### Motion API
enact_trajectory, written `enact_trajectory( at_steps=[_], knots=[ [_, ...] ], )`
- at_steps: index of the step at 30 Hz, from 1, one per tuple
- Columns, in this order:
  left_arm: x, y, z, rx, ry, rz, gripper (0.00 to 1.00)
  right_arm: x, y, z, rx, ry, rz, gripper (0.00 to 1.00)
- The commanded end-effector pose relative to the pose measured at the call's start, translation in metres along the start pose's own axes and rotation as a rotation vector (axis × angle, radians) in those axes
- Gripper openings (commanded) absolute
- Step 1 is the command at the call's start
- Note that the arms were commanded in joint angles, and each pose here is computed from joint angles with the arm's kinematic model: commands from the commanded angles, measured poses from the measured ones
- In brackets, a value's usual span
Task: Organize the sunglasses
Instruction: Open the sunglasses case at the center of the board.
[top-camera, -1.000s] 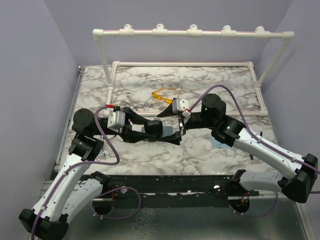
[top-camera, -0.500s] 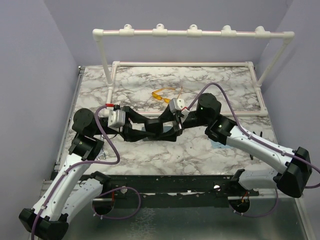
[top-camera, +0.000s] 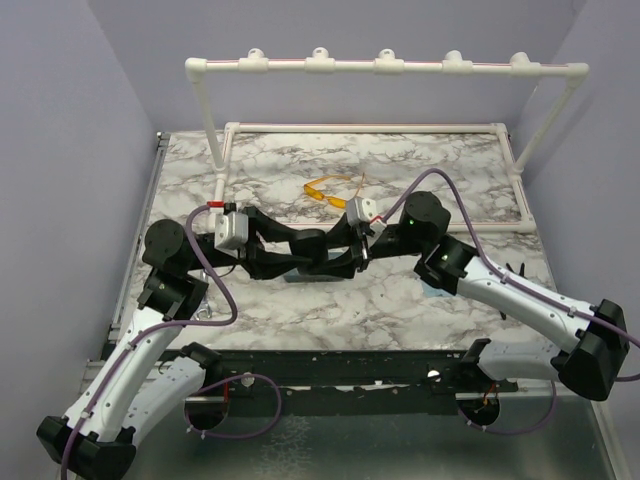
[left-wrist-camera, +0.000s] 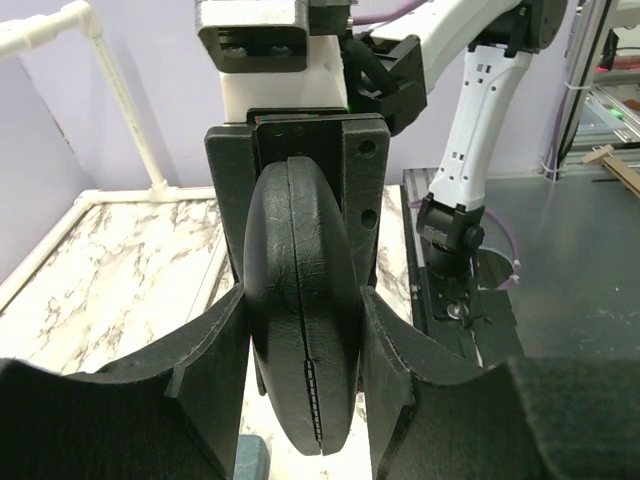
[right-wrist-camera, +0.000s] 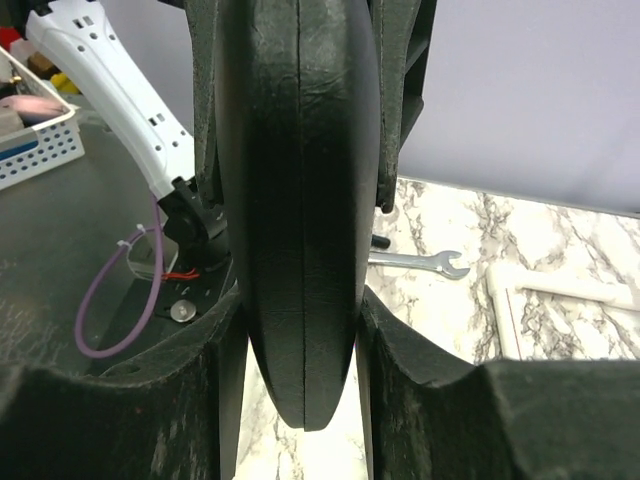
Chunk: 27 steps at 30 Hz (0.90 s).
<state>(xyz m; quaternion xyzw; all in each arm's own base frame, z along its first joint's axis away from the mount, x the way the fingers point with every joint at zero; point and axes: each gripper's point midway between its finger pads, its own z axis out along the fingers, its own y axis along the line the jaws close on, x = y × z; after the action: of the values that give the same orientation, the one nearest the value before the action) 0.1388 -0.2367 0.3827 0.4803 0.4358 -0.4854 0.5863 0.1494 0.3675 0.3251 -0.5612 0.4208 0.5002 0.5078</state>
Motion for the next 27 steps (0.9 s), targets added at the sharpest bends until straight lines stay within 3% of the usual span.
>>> enact_trajectory(
  at_steps=[1, 7, 9, 13, 18, 22, 27],
  knots=[
    [-0.015, 0.021, -0.002, -0.138, -0.054, 0.025, 0.36, -0.007, -0.009, -0.004, 0.072, -0.021, -0.023, 0.32],
    [-0.013, 0.042, -0.007, -0.282, -0.074, -0.041, 0.9, -0.005, -0.034, -0.011, 0.235, -0.007, 0.001, 0.29],
    [-0.012, 0.049, -0.01, -0.337, -0.084, -0.063, 0.99, 0.001, -0.048, -0.013, 0.312, 0.016, 0.02, 0.29],
    [-0.007, 0.064, -0.016, -0.433, -0.104, -0.117, 0.99, 0.001, -0.073, -0.014, 0.425, 0.039, 0.085, 0.24],
    [-0.006, 0.088, -0.025, -0.576, -0.143, -0.183, 0.99, -0.012, -0.097, -0.019, 0.6, -0.063, 0.175, 0.22],
    [-0.002, 0.103, -0.03, -0.647, -0.132, -0.148, 0.99, -0.014, -0.111, -0.018, 0.727, -0.122, 0.214, 0.21],
    [-0.004, 0.11, -0.024, -0.642, -0.132, -0.112, 0.99, -0.01, -0.113, 0.007, 0.758, -0.071, 0.169, 0.21]
  ],
)
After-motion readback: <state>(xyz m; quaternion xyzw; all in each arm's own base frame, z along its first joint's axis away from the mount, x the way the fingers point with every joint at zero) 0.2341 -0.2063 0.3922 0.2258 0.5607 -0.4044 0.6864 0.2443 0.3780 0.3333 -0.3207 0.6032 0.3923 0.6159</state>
